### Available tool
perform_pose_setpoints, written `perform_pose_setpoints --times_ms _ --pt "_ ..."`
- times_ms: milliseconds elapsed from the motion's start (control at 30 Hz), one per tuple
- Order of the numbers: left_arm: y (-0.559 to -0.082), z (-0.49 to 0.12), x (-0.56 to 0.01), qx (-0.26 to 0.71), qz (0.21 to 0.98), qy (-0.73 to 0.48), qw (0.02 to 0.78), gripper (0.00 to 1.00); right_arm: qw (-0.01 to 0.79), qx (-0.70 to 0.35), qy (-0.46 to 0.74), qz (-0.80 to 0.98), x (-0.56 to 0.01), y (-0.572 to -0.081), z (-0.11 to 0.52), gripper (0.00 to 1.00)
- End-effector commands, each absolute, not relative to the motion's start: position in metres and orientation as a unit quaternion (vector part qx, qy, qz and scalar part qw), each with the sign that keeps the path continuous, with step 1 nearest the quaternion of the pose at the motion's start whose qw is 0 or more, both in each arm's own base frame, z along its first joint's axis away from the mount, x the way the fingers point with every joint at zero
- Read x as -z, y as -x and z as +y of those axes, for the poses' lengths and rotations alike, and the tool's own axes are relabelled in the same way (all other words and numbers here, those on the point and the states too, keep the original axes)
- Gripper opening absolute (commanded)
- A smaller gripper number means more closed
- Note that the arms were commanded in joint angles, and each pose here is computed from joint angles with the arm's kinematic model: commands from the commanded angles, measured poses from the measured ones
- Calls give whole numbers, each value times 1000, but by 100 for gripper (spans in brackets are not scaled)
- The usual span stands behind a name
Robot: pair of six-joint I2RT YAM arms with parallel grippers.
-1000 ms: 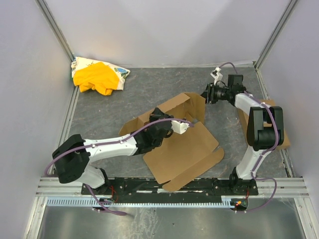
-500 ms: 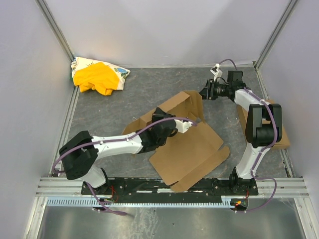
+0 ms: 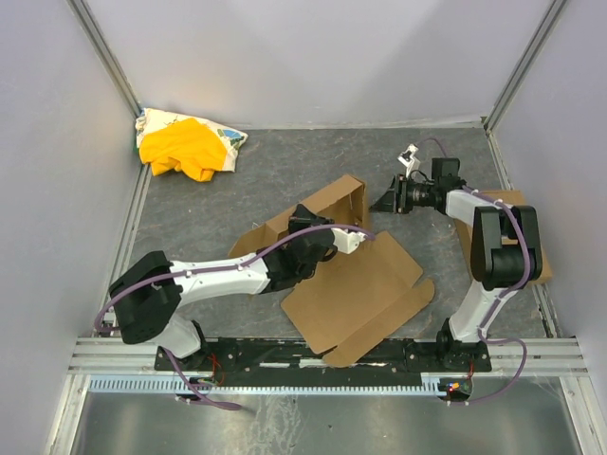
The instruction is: Fold the paper box
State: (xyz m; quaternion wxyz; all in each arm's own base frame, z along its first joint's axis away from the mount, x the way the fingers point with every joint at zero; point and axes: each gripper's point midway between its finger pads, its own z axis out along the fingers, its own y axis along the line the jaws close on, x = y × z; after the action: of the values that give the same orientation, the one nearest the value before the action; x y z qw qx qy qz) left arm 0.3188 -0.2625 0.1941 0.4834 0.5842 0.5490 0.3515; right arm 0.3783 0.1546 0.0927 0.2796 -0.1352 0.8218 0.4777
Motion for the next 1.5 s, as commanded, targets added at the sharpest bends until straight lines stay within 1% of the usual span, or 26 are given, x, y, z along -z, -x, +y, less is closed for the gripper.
perform_pose_setpoints --times_ms 0,200,367,600,933,1167,1333,1433,1467 --pt "-311 -259 -212 -357 540 -578 496 3 346 -491 192 776 -133 -377 162 50" --pt "-307 -261 -217 -353 540 -575 504 3 355 -511 218 752 -146 -366 173 51" --pt "-305 -263 -217 -355 538 -576 503 3 343 -496 244 760 -137 -348 183 51" --pt "-302 -266 -220 -350 537 -574 509 3 371 -473 261 755 -142 -339 189 53" --pt "-298 -271 -219 -341 535 -577 515 3 409 -427 285 755 -136 -347 211 52" --pt "-296 -272 -218 -337 534 -579 516 3 479 -389 246 748 -138 -362 210 55" --pt "-295 -273 -214 -334 536 -580 515 3 501 -360 235 751 -128 -365 215 55" --pt "-295 -274 -213 -333 536 -581 515 3 521 -338 217 753 -125 -371 215 52" --pt "-294 -274 -212 -333 536 -581 515 3 529 -331 207 753 -125 -374 214 48"
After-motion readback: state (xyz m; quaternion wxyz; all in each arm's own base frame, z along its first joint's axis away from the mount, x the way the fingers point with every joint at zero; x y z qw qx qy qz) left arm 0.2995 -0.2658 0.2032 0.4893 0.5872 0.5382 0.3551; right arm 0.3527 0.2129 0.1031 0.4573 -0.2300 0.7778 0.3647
